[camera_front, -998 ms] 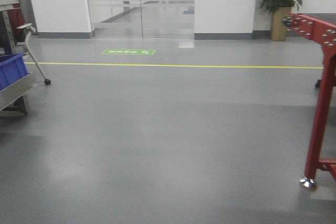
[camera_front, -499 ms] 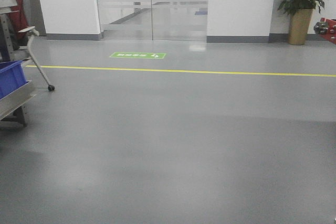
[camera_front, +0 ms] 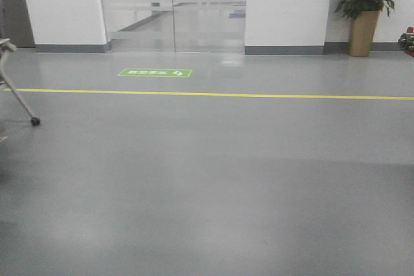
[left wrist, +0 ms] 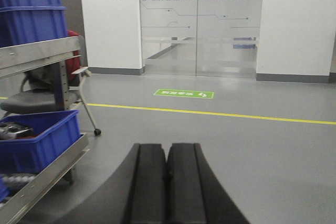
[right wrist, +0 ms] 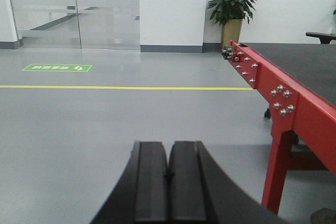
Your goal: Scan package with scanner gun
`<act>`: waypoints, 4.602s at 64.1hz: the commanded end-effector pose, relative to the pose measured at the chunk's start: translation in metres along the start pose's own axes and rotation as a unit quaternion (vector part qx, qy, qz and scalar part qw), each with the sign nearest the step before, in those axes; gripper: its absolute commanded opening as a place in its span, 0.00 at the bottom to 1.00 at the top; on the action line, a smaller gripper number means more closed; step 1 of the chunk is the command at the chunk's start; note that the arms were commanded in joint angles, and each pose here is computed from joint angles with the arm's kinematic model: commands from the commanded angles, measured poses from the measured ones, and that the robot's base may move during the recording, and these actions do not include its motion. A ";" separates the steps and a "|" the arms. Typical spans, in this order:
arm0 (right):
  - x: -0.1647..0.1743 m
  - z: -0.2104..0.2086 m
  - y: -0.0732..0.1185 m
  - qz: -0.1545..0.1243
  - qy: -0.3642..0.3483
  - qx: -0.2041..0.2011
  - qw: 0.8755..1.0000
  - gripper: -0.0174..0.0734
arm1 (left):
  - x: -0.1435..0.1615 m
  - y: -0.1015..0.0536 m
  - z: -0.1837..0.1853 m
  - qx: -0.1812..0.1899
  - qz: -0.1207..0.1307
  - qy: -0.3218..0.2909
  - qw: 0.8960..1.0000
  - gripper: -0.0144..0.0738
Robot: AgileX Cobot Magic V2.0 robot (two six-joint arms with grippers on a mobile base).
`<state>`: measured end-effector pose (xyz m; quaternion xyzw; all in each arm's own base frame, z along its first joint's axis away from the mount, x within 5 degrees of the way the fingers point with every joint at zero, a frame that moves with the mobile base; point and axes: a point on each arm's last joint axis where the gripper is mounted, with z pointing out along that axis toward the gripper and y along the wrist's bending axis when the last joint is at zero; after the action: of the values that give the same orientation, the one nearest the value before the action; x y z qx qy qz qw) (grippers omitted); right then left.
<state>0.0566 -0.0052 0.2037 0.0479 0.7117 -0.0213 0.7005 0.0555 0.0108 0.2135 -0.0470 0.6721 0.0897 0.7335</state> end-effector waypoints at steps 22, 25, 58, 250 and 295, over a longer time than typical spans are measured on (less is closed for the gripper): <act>-0.002 0.000 0.000 -0.003 -0.013 0.000 1.000 0.02 | -0.002 0.000 0.000 -0.001 -0.005 -0.011 1.000 0.04; -0.002 0.000 0.000 -0.003 -0.013 0.000 1.000 0.02 | -0.002 0.000 0.000 -0.001 -0.005 -0.011 1.000 0.04; -0.002 0.000 0.000 -0.003 -0.013 0.000 1.000 0.02 | -0.002 0.000 0.000 -0.001 -0.005 -0.011 1.000 0.04; -0.002 -0.001 0.007 -0.004 -0.010 -0.065 0.998 0.02 | -0.003 -0.006 -0.001 0.052 -0.011 -0.014 0.999 0.04; -0.002 -0.001 0.007 -0.004 -0.010 -0.065 0.998 0.02 | -0.003 -0.006 -0.001 0.052 -0.011 -0.014 0.999 0.04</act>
<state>0.0568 0.0023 0.2037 0.0010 0.7133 0.0248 0.7004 0.0563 0.0051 0.2135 -0.0128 0.6736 0.0523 0.7371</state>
